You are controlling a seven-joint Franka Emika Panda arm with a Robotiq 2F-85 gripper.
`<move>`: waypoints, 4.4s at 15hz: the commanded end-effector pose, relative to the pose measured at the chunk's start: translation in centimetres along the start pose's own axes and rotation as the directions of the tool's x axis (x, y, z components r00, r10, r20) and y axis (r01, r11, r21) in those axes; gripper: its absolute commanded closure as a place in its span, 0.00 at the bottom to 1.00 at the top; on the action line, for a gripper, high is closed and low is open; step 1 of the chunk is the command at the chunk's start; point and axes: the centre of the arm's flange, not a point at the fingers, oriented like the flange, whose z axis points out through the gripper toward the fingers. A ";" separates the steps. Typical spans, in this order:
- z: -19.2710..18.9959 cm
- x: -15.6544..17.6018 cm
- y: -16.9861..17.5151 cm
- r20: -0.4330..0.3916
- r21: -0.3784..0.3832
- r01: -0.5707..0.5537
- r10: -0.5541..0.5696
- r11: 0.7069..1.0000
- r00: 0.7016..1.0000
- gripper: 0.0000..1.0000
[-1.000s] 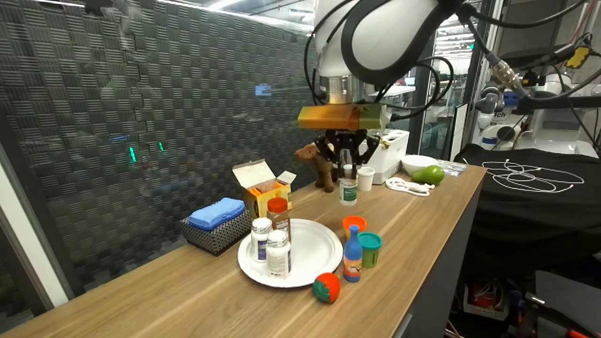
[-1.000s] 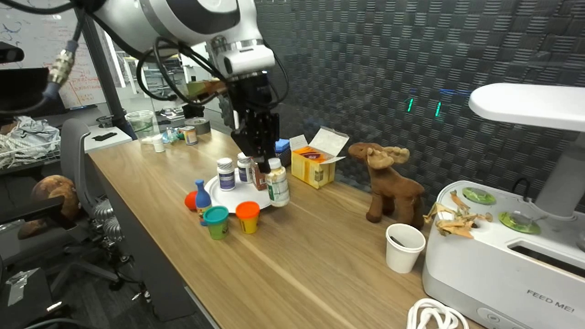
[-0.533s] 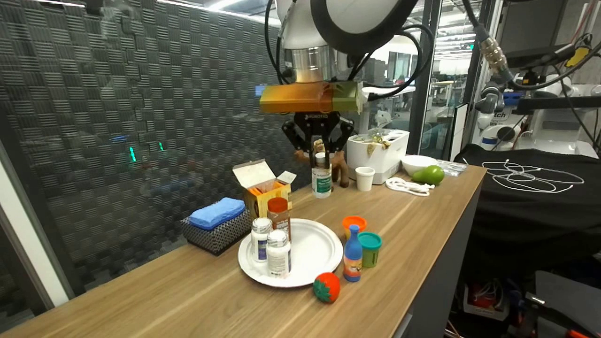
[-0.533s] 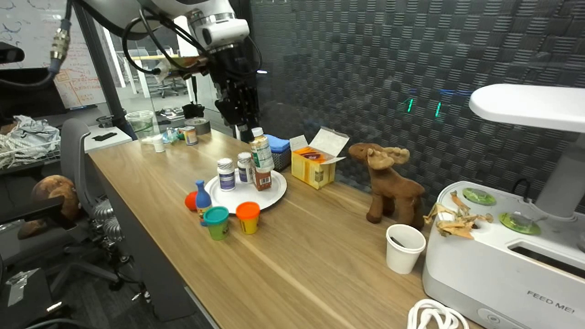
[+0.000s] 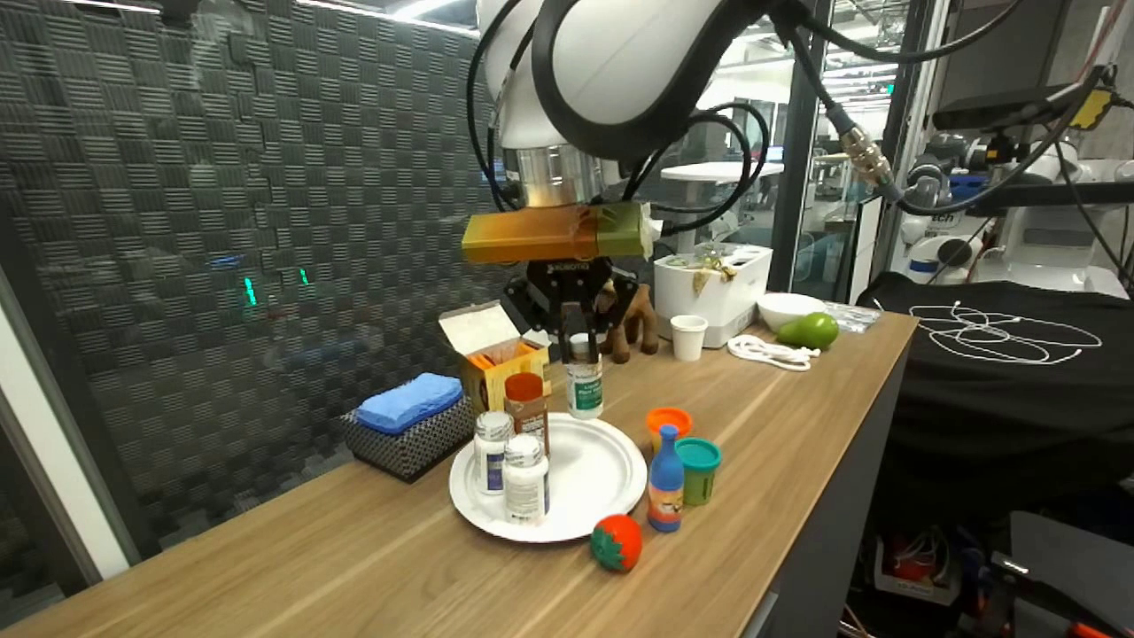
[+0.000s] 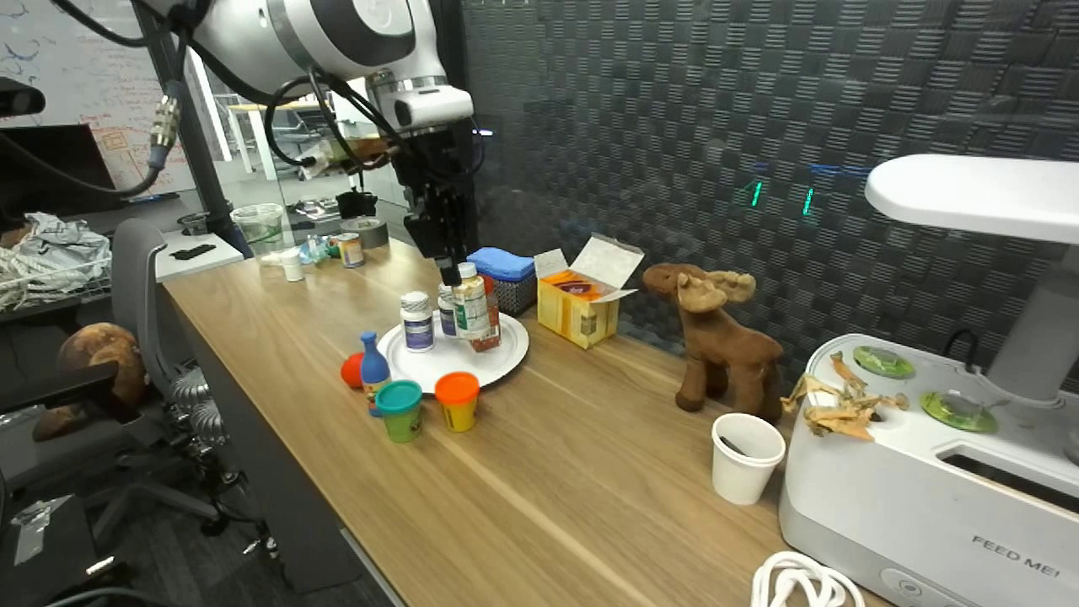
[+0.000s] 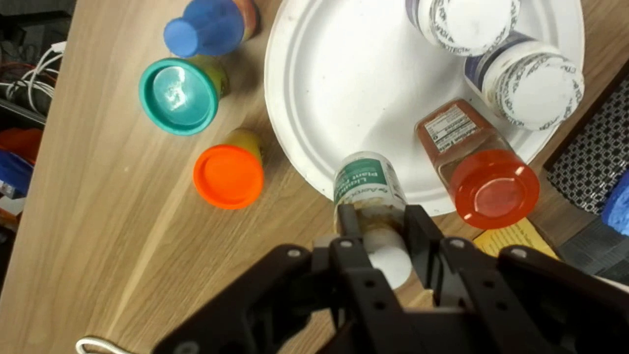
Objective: Gather all the objects surrounding the white plate and arrange them on the plate
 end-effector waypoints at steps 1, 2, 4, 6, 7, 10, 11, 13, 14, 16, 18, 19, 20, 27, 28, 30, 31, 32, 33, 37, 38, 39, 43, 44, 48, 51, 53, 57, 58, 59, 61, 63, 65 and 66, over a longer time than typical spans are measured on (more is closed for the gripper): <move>-0.6 -0.4 -1.6 0.076 0.041 0.066 -0.069 0.997 0.995 0.93; -0.6 -0.7 -1.8 0.093 0.047 0.079 -0.083 0.996 0.992 0.93; -0.9 -1.5 -1.8 0.119 0.056 0.102 -0.108 0.993 0.987 0.93; -0.9 -2.1 -2.0 0.137 0.069 0.121 -0.130 0.990 0.982 0.93; -0.7 -2.4 -2.1 0.140 0.068 0.125 -0.133 0.990 0.981 0.93; -0.3 -3.0 -2.5 0.117 0.054 0.122 -0.127 0.991 0.985 0.93; 0.0 -3.2 -2.7 0.110 0.055 0.129 -0.135 0.990 0.985 0.93; 0.7 -3.4 -3.0 0.097 0.049 0.136 -0.140 0.990 0.985 0.93; 1.0 -3.5 -3.1 0.088 0.046 0.137 -0.140 0.990 0.986 0.93; 1.5 -3.4 -3.3 0.073 0.047 0.147 -0.150 0.988 0.986 0.93; 1.9 -3.2 -3.5 0.054 0.054 0.154 -0.157 0.987 0.986 0.93; 1.9 -3.1 -3.6 0.049 0.063 0.158 -0.162 0.985 0.986 0.93; 2.0 -2.9 -3.7 0.044 0.071 0.158 -0.161 0.985 0.986 0.93; 2.7 -2.3 -4.3 0.066 0.102 0.163 -0.170 0.981 0.983 0.93; 2.8 -2.3 -4.4 0.072 0.102 0.164 -0.171 0.981 0.983 0.93; 3.2 -2.3 -4.5 0.083 0.103 0.168 -0.177 0.980 0.981 0.93; 3.4 -2.3 -4.7 0.090 0.105 0.172 -0.181 0.980 0.979 0.93; 3.6 -2.3 -4.7 0.095 0.106 0.173 -0.183 0.979 0.979 0.93; 3.8 -2.3 -4.8 0.100 0.107 0.177 -0.187 0.978 0.977 0.93; 4.3 -2.4 -5.0 0.111 0.104 0.191 -0.202 0.976 0.973 0.46; 4.4 -2.4 -5.0 0.109 0.103 0.194 -0.205 0.975 0.973 0.44; 4.3 -2.3 -4.9 0.109 0.107 0.194 -0.205 0.975 0.973 0.38; 3.6 -1.9 -4.3 0.094 0.122 0.176 -0.188 0.977 0.978 0.07; 3.5 -1.8 -4.2 0.091 0.126 0.172 -0.184 0.977 0.979 0.01; 2.2 -1.6 -3.1 0.070 0.150 0.159 -0.171 0.976 0.983 0.00; 1.3 -1.5 -1.7 0.057 0.150 0.156 -0.167 0.976 0.984 0.00; 1.2 -1.5 0.1 0.059 0.125 0.174 -0.183 0.977 0.981 0.00; 2.2 -0.8 4.7 0.075 0.111 0.247 -0.256 0.963 0.964 0.00; 2.5 -0.5 5.7 0.081 0.117 0.258 -0.268 0.959 0.960 0.00; 3.0 0.0 6.8 0.086 0.119 0.246 -0.257 0.962 0.963 0.00; 4.0 0.9 8.4 0.096 0.111 0.194 -0.205 0.975 0.974 0.00; 5.5 1.9 9.5 0.103 0.106 0.133 -0.144 0.985 0.984 0.00; 6.8 3.0 10.1 0.101 0.120 0.102 -0.115 0.987 0.988 0.00; 7.3 3.4 10.3 0.107 0.126 0.089 -0.103 0.988 0.989 0.00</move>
